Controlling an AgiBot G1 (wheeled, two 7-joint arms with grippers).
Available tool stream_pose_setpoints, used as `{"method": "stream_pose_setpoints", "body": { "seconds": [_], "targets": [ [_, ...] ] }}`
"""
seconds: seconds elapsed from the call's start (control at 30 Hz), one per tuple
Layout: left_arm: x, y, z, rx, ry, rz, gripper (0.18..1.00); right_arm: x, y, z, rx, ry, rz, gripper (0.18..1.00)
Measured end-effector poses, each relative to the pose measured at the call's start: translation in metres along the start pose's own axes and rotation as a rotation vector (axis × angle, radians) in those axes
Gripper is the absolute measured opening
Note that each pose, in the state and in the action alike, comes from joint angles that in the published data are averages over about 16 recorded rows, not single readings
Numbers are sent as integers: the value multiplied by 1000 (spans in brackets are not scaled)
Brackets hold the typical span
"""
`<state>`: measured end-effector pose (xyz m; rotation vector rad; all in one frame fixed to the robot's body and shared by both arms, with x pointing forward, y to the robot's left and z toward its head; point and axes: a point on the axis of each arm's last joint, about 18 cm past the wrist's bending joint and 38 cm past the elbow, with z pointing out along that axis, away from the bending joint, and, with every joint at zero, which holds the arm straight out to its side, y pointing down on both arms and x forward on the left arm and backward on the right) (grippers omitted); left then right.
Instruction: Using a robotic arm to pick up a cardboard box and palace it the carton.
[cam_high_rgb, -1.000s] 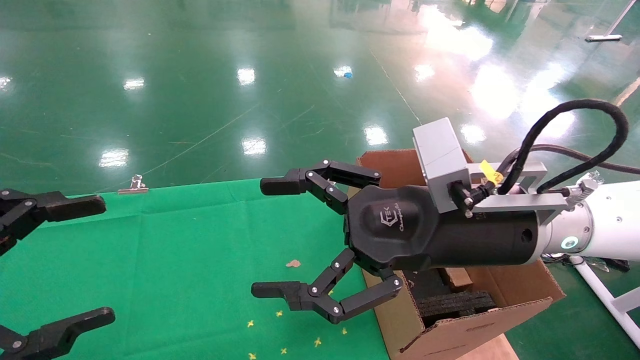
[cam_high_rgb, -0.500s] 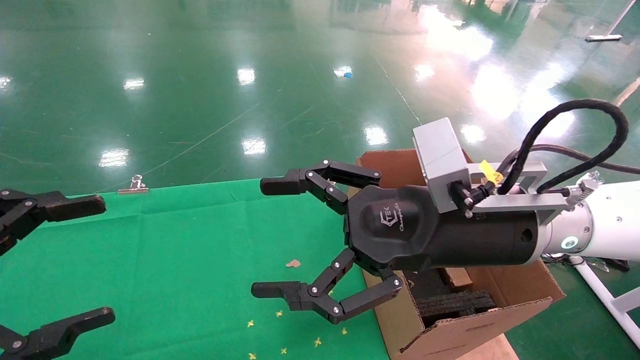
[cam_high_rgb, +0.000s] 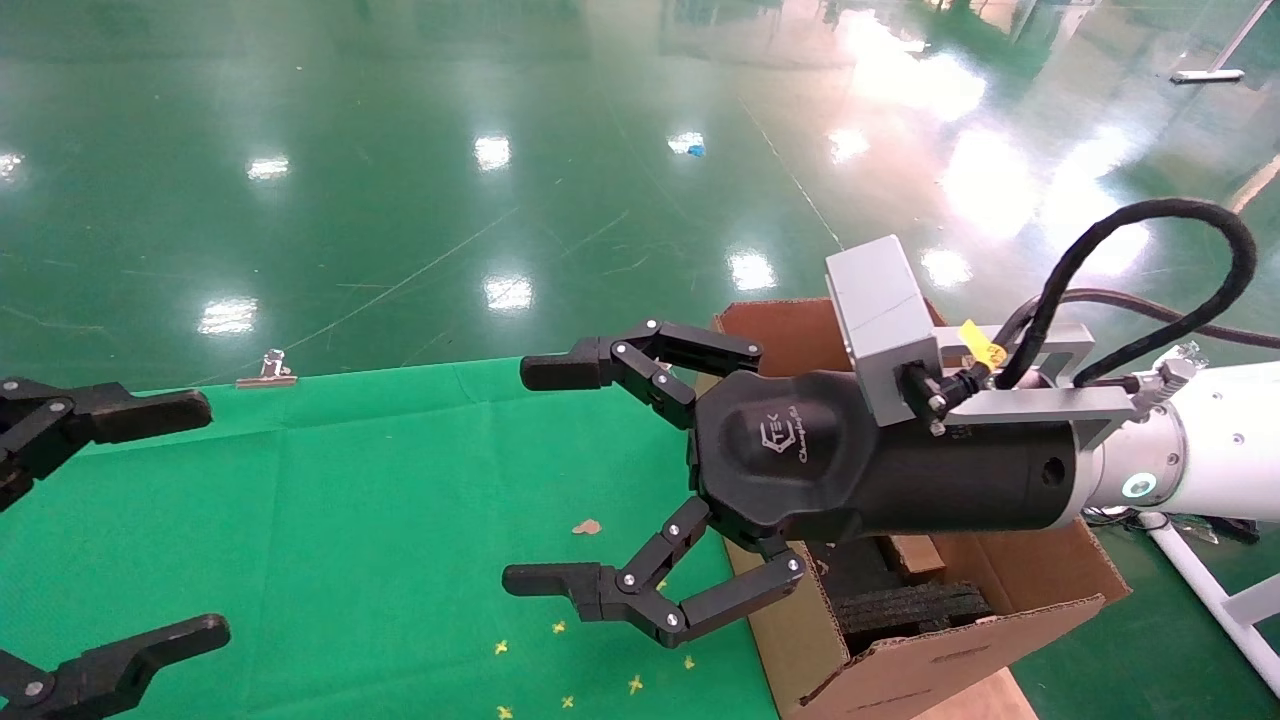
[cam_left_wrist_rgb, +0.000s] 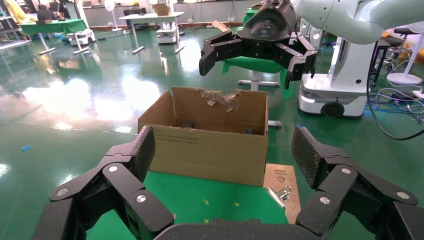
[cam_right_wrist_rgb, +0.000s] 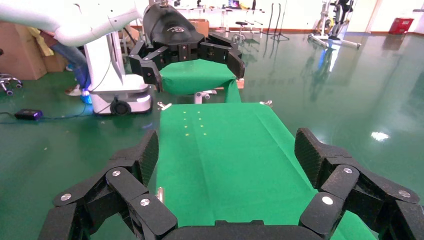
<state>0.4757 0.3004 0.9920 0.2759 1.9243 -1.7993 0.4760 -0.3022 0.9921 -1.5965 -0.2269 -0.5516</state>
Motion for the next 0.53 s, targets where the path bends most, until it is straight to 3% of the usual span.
{"method": "stream_pose_setpoints", "body": {
  "seconds": [0.53],
  "targets": [
    [0,0,0,0,0,0,1001,0,0,0,0,0,0,1000]
  ]
}}
